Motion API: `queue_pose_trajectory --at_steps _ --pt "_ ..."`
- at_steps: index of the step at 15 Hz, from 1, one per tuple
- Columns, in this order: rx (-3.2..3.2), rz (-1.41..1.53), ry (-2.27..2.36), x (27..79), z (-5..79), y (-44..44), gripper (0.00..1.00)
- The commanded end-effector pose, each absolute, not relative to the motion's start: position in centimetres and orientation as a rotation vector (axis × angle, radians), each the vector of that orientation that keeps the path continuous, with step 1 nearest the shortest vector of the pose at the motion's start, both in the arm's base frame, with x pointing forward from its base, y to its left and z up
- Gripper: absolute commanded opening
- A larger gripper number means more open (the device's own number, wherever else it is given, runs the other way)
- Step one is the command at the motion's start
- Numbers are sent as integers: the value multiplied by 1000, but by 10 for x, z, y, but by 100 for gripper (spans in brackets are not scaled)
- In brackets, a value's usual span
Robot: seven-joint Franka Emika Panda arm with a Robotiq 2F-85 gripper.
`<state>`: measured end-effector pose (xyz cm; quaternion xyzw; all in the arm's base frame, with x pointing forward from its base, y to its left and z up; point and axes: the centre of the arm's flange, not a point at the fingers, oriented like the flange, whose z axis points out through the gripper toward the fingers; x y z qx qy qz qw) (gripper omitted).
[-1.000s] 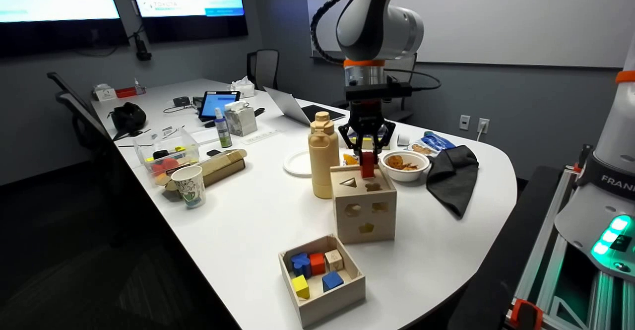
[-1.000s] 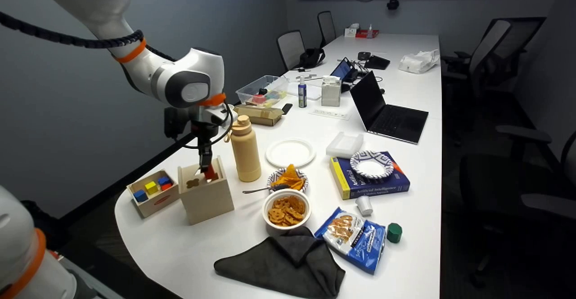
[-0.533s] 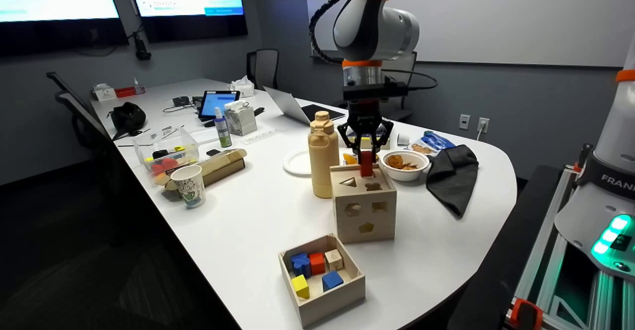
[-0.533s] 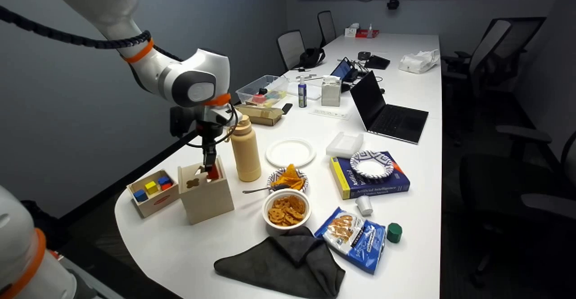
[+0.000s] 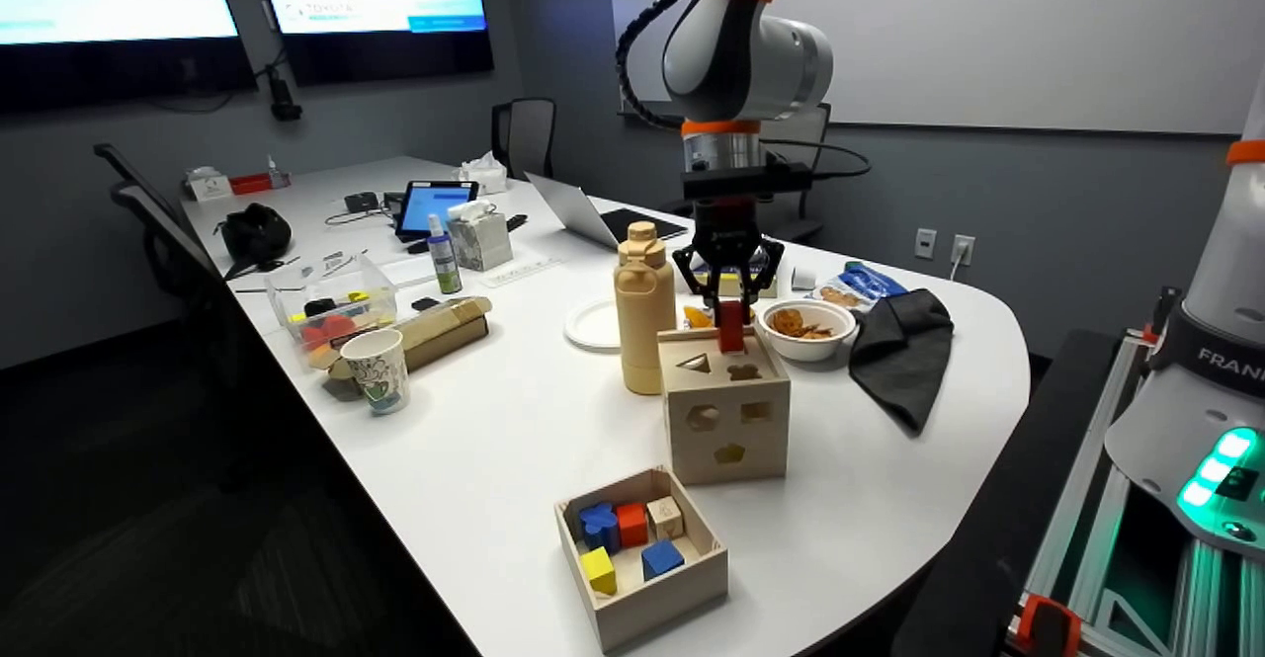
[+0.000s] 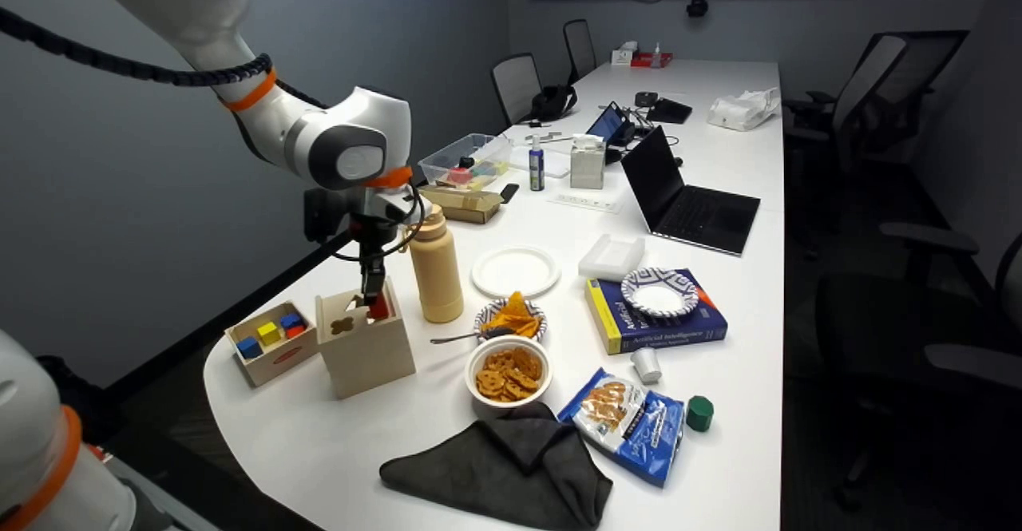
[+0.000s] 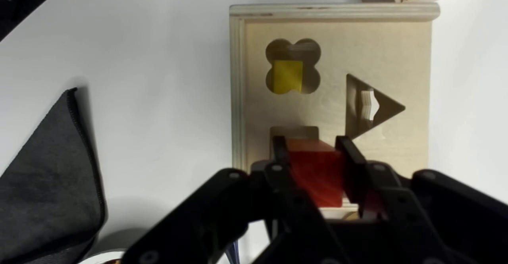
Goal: Close the cube-shaped wooden object, then place the orange cube and blue cube in it
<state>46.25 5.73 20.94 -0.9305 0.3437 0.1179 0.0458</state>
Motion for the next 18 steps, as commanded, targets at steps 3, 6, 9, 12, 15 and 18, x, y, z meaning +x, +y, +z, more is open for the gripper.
queue_pose_trajectory --at_steps 3,6,9,12,15,18 --pt "-2833 401 1040 459 205 57 8" --pt "-2829 402 1044 456 204 58 8" --pt "-2827 408 1044 454 203 59 8" --pt "-2826 423 1057 448 201 63 8" --pt "-2825 439 1072 439 197 65 8" --pt "-2816 435 1097 437 193 65 8"
